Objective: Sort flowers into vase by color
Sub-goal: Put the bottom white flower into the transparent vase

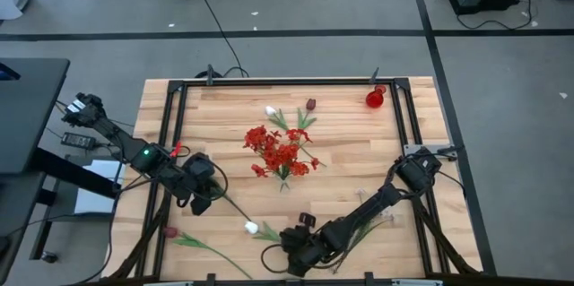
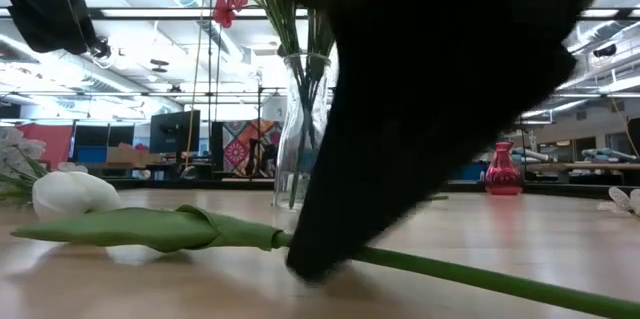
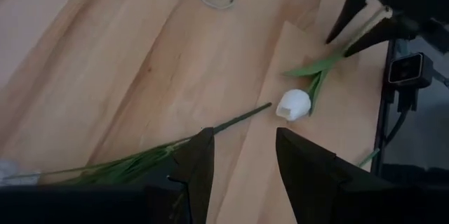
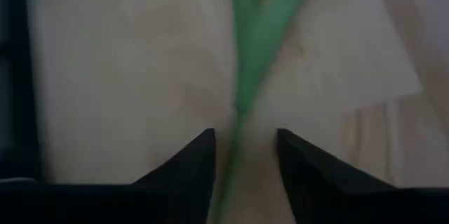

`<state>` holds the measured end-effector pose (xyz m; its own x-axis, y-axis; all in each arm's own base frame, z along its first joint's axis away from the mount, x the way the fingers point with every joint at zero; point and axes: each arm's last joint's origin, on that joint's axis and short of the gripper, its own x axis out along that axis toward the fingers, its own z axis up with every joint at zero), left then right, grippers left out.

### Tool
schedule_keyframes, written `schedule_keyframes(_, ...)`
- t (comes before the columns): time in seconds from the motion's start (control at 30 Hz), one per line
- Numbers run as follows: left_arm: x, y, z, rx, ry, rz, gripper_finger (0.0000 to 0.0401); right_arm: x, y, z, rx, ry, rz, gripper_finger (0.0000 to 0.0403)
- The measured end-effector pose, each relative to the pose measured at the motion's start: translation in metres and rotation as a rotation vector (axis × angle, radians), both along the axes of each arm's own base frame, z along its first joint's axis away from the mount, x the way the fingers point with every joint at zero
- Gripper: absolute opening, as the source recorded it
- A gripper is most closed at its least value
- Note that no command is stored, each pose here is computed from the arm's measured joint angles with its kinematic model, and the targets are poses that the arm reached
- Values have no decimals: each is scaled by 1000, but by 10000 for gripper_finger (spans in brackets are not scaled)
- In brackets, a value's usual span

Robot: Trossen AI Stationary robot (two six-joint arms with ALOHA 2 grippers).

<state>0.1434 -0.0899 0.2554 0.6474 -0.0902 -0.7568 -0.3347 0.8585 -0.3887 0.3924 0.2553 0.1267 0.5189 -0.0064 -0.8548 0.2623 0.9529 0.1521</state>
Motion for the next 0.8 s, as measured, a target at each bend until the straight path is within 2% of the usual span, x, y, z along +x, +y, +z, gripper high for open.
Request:
schedule_keyframes(0.2,0,1,0,27,-7,-7,158,5,-5,-3,44,31,34,87)
schedule_keyframes(0.33,0,1,0,30,-7,-8,158,5,-10,-1,87,61,-46,19)
schedule_keyframes(0.37,0,1,0,30,-6,-8,158,5,-11,3,98,60,-66,13)
schedule_keyframes(0.5,0,1,0,19,-5,4,158,-1,-10,14,82,12,-165,10)
schedule_keyframes(0.8,-3,-8,2,-19,-24,-26,158,-25,7,80,-15,-318,-307,3)
